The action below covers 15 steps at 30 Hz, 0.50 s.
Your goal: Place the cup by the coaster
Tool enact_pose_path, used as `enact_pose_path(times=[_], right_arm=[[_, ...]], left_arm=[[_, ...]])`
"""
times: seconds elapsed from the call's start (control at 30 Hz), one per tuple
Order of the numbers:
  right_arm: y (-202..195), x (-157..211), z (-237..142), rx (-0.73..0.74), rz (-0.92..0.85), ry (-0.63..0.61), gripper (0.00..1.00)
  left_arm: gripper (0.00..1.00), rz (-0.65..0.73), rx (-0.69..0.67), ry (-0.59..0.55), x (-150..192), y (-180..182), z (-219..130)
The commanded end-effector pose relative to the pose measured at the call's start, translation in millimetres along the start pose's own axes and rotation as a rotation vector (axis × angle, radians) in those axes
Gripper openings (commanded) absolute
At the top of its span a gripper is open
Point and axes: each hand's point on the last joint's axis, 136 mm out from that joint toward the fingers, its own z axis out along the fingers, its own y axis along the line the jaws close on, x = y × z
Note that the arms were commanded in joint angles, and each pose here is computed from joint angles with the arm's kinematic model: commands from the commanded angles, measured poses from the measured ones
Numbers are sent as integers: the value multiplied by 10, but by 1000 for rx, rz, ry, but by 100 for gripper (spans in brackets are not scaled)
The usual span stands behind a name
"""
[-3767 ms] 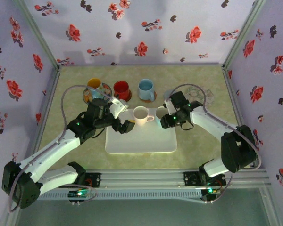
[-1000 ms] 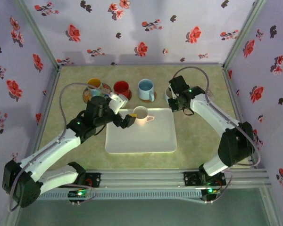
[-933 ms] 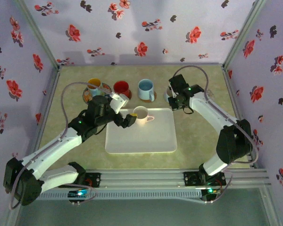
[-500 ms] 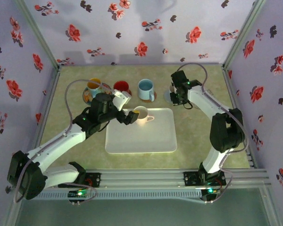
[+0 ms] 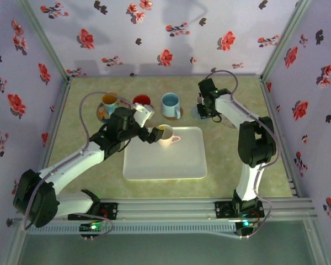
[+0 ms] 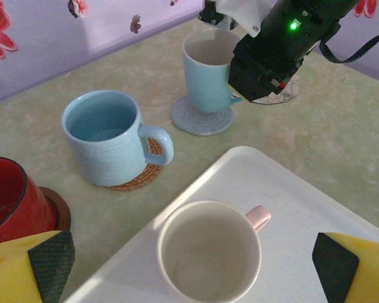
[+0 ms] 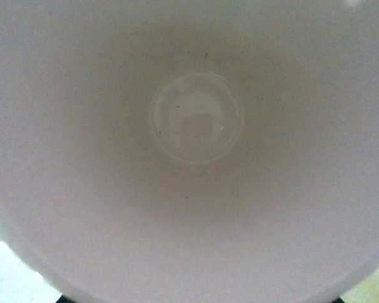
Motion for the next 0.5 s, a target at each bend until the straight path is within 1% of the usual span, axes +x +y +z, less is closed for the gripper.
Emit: enact_pose_path(times=[0.0, 0.47], right_arm=[[-36, -270, -97, -3, 6, -77, 0], [32, -241, 18, -31, 17, -54, 0]], left_arm=[[100, -3, 14, -66, -230, 1, 20], [100, -11, 29, -47, -160, -14, 24]])
